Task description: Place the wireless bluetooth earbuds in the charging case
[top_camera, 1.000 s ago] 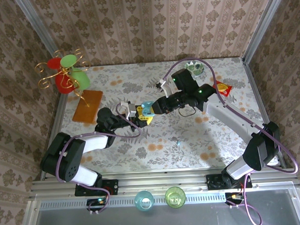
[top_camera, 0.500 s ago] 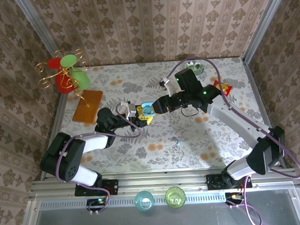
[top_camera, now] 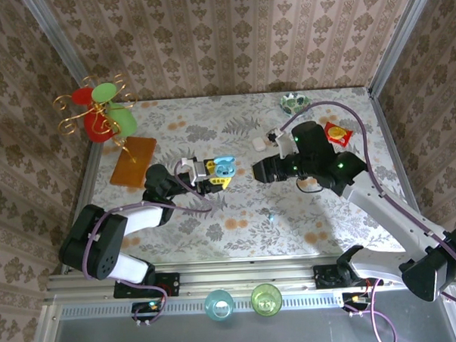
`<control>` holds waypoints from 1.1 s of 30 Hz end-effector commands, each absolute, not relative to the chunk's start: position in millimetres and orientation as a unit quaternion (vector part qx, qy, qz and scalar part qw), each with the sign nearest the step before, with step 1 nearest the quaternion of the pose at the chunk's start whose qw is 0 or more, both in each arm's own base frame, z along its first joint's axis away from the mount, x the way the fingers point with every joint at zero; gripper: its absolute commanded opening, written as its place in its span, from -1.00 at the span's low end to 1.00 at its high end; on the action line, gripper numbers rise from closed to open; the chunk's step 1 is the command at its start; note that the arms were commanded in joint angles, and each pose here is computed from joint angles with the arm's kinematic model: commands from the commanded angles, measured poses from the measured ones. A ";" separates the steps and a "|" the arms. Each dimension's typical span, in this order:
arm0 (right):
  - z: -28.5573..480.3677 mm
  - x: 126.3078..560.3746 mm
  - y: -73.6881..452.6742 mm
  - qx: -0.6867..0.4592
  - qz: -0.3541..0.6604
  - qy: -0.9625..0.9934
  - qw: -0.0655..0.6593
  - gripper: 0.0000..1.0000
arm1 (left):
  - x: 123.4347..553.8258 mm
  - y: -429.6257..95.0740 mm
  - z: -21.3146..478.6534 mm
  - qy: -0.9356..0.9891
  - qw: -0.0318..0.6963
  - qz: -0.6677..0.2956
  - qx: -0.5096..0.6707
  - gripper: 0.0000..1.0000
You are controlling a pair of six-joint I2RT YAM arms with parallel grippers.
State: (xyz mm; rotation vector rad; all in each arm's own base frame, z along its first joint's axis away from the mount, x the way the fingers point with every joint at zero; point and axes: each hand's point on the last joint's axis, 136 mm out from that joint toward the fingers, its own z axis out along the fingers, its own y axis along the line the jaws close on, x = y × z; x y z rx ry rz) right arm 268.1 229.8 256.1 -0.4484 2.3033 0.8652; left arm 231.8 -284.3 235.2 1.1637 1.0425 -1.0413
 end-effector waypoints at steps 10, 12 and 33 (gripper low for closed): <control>145.4 253.9 171.9 -0.011 0.189 0.965 0.179 0.20 | 221.4 -283.8 255.7 0.375 0.628 -0.415 0.541 -0.43; 130.3 247.5 172.9 -0.002 0.184 0.970 0.159 0.19 | 221.2 -283.9 255.8 0.375 0.628 -0.415 0.541 -0.43; 32.3 213.2 206.7 0.037 0.215 0.976 0.021 -0.43 | 222.9 -284.8 252.4 0.382 0.624 -0.418 0.538 -0.43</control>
